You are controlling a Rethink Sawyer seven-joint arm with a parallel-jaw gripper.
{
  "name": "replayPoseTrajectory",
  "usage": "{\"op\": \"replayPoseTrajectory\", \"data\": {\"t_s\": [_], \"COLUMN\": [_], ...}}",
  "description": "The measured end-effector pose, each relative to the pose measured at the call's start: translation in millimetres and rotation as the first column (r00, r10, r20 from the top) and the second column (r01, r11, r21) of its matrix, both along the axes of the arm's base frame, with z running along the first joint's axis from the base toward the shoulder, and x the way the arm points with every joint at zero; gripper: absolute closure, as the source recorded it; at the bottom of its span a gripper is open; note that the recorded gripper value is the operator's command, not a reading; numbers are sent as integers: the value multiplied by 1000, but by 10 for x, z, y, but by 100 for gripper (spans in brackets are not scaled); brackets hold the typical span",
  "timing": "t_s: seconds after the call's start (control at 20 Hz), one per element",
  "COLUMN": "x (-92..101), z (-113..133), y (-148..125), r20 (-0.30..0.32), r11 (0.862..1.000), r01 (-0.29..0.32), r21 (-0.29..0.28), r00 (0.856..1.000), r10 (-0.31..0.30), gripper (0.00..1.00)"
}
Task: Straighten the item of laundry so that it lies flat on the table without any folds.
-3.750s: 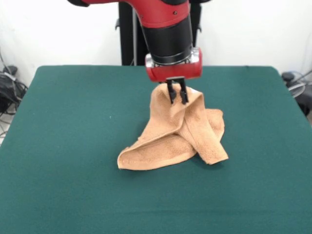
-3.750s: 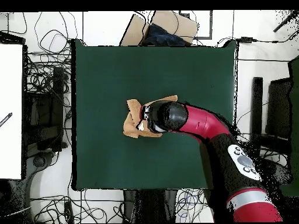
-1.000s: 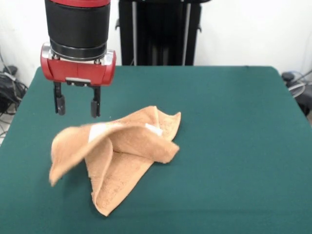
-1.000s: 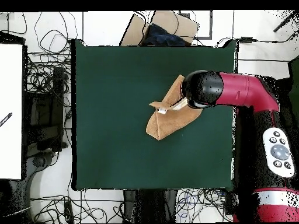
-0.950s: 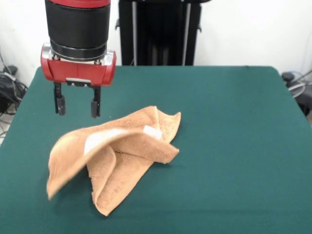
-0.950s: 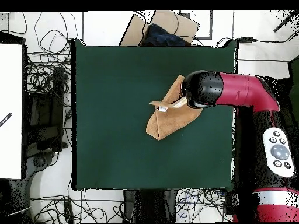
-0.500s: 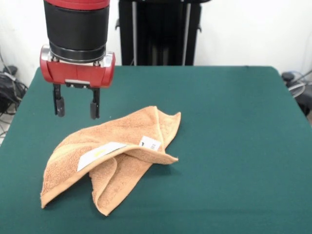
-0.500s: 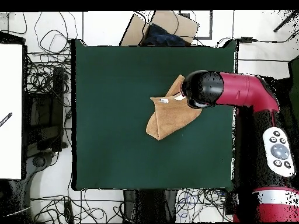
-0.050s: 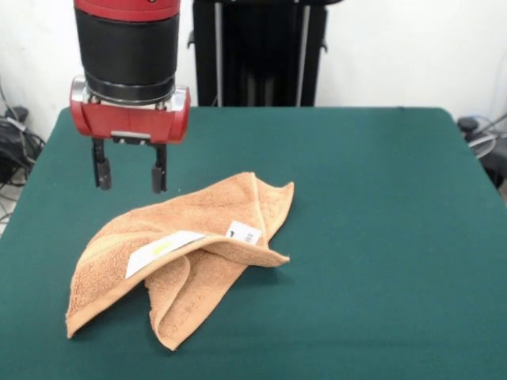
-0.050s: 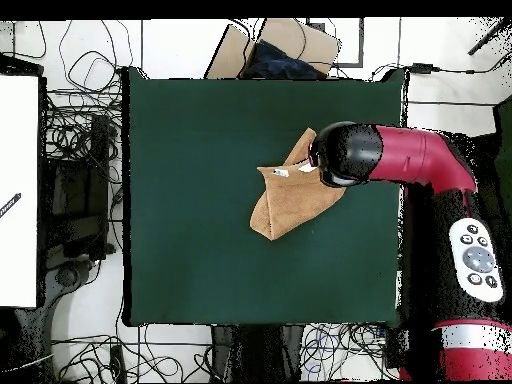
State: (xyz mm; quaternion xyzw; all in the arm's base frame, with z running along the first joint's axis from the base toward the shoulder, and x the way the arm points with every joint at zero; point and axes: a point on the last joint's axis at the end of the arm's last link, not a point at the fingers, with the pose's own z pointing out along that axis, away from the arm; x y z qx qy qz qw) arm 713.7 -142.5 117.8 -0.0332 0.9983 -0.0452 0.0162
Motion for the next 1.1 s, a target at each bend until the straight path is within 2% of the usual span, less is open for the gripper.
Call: {"op": "replayPoseTrajectory", "data": {"t_s": [0.4, 0.5, 0.8, 1.1], "x": [-174, -207, -222, -219], "z": [176, 227, 271, 223], "y": [412, 585, 884, 1018], "r20": [-25, -30, -36, -43], "r11": [999, 998, 996, 994], "r01": [-26, -42, -66, -73], "r21": [33, 41, 60, 76], "r00": [999, 999, 997, 996], "r10": [27, 43, 68, 76], "gripper": [0, 0, 0, 0]}}
